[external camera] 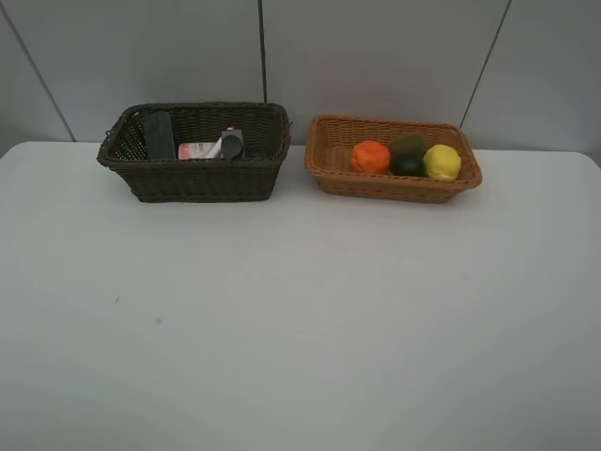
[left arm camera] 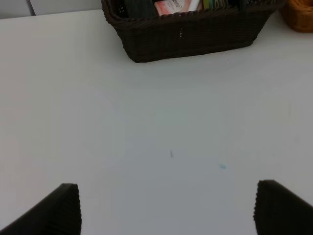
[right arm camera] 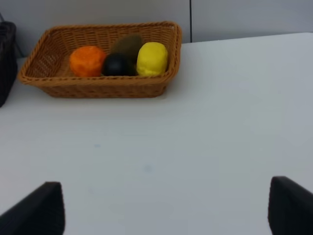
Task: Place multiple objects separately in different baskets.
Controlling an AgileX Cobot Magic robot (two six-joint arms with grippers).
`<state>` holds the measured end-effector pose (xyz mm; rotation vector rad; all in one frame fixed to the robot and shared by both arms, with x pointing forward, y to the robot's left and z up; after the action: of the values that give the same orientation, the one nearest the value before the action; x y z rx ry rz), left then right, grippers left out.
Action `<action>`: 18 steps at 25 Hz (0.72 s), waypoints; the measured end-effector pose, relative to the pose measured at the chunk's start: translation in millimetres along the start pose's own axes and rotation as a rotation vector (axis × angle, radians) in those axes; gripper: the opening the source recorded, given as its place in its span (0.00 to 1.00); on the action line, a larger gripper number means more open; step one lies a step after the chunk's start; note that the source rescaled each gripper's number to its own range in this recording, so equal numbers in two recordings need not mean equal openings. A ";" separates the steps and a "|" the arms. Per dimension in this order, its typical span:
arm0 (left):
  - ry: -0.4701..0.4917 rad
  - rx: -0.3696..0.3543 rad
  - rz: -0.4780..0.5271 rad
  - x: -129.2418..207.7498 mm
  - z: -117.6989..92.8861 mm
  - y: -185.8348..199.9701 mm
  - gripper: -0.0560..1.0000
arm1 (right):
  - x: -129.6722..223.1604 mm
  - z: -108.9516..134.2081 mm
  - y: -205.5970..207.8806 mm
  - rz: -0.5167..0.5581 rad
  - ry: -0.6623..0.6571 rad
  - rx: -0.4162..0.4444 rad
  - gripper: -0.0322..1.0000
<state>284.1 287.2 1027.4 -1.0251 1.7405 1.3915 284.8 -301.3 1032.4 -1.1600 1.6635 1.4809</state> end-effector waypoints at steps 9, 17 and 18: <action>0.000 0.000 0.000 0.0 0.0 0.0 0.93 | 0.2 0.0 0.0 0.001 0.000 0.000 0.95; 0.000 0.000 0.000 0.0 0.0 0.0 0.93 | 0.2 0.0 0.0 0.001 0.000 0.000 0.95; 0.000 0.000 0.000 0.0 0.0 0.0 0.93 | 0.2 0.0 0.0 0.001 0.000 0.000 0.95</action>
<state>284.1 287.2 1027.4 -1.0251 1.7405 1.3915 284.7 -301.4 1032.2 -1.1593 1.6646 1.4814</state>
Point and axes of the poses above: a point on each arm's last joint axis where the gripper is mounted, y pointing back along that axis away from the gripper, z along the wrist's bending axis when the last joint is at zero, x = y × z, the point moved 6 cm from there along -y, pointing out along that axis toward the gripper, and after that the axes turned 14 degrees about y, right-handed, at the moved point
